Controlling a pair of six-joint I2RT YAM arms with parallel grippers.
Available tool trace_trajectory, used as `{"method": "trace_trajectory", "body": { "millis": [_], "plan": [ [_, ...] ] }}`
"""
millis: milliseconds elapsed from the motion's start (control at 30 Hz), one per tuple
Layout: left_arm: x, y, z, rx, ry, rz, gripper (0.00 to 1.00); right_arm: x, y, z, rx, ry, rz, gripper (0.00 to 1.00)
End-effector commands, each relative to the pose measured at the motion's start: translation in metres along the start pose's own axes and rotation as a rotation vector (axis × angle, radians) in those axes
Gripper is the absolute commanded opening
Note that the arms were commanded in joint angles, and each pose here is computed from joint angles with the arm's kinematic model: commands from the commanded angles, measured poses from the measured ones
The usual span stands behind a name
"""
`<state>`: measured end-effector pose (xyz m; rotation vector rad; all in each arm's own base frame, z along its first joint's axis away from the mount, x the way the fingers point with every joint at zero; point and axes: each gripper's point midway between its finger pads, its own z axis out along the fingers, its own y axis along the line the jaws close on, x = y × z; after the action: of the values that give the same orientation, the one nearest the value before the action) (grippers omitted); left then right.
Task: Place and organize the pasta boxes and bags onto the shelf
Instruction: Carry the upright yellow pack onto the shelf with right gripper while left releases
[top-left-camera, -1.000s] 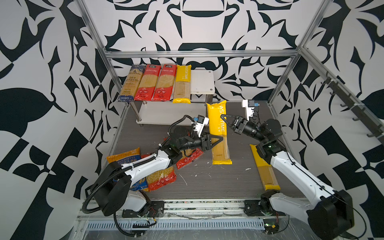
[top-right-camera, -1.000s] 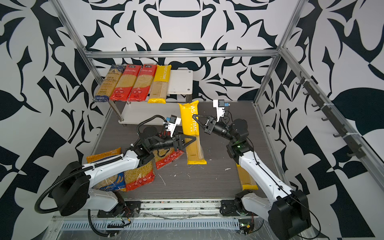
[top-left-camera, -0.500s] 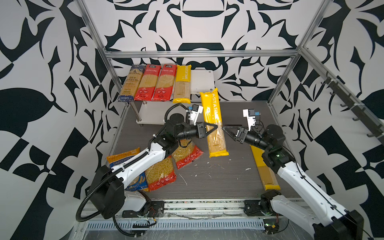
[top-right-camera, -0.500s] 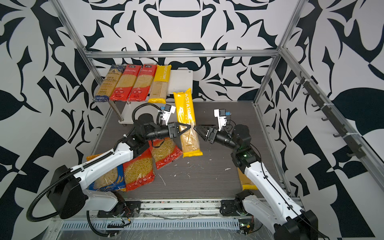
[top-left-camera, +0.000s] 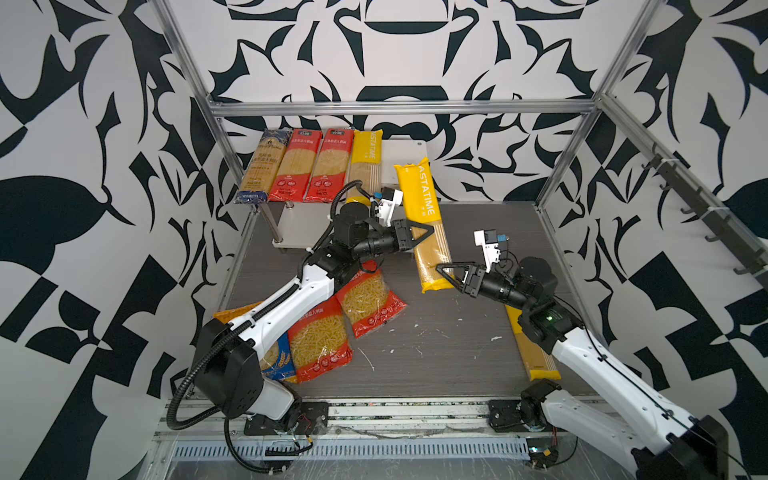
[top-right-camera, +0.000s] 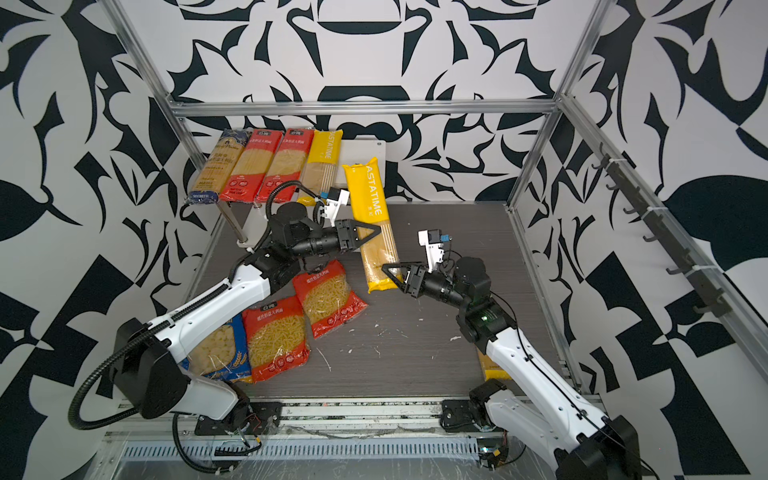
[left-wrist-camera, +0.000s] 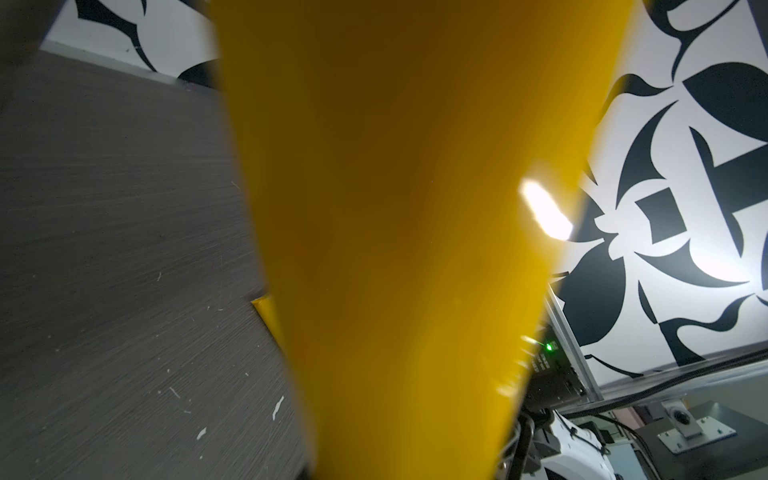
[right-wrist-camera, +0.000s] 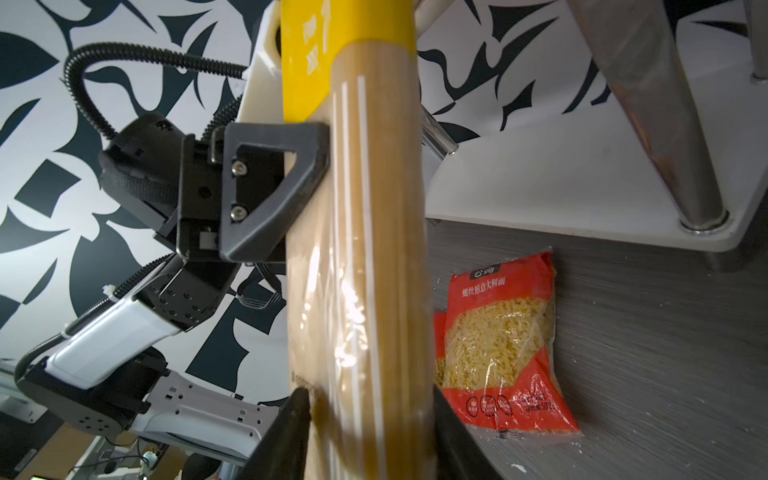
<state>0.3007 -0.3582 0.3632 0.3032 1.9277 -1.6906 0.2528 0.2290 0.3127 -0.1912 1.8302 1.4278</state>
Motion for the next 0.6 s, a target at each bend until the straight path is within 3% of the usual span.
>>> {"method": "trace_trajectory", "body": {
  "millis": [0, 67, 200, 367, 567],
  "plan": [
    [-0.031, -0.049, -0.009, 0.096, -0.078, 0.079, 0.19, -0.034, 0.02, 0.002, -0.065, -0.138, -0.029, 0.3],
    [-0.038, -0.044, -0.01, 0.071, -0.09, 0.052, 0.26, -0.043, 0.024, 0.003, -0.081, -0.17, -0.019, 0.21],
    [-0.05, -0.037, -0.014, 0.034, -0.11, 0.019, 0.52, -0.07, 0.036, 0.006, -0.106, -0.25, -0.001, 0.01],
    [-0.052, -0.025, -0.027, -0.041, -0.135, -0.014, 0.73, -0.11, 0.047, 0.012, -0.121, -0.358, 0.061, 0.0],
    [-0.029, 0.013, -0.066, -0.238, -0.201, -0.066, 0.79, -0.152, 0.045, 0.04, -0.057, -0.372, 0.162, 0.0]
  ]
}}
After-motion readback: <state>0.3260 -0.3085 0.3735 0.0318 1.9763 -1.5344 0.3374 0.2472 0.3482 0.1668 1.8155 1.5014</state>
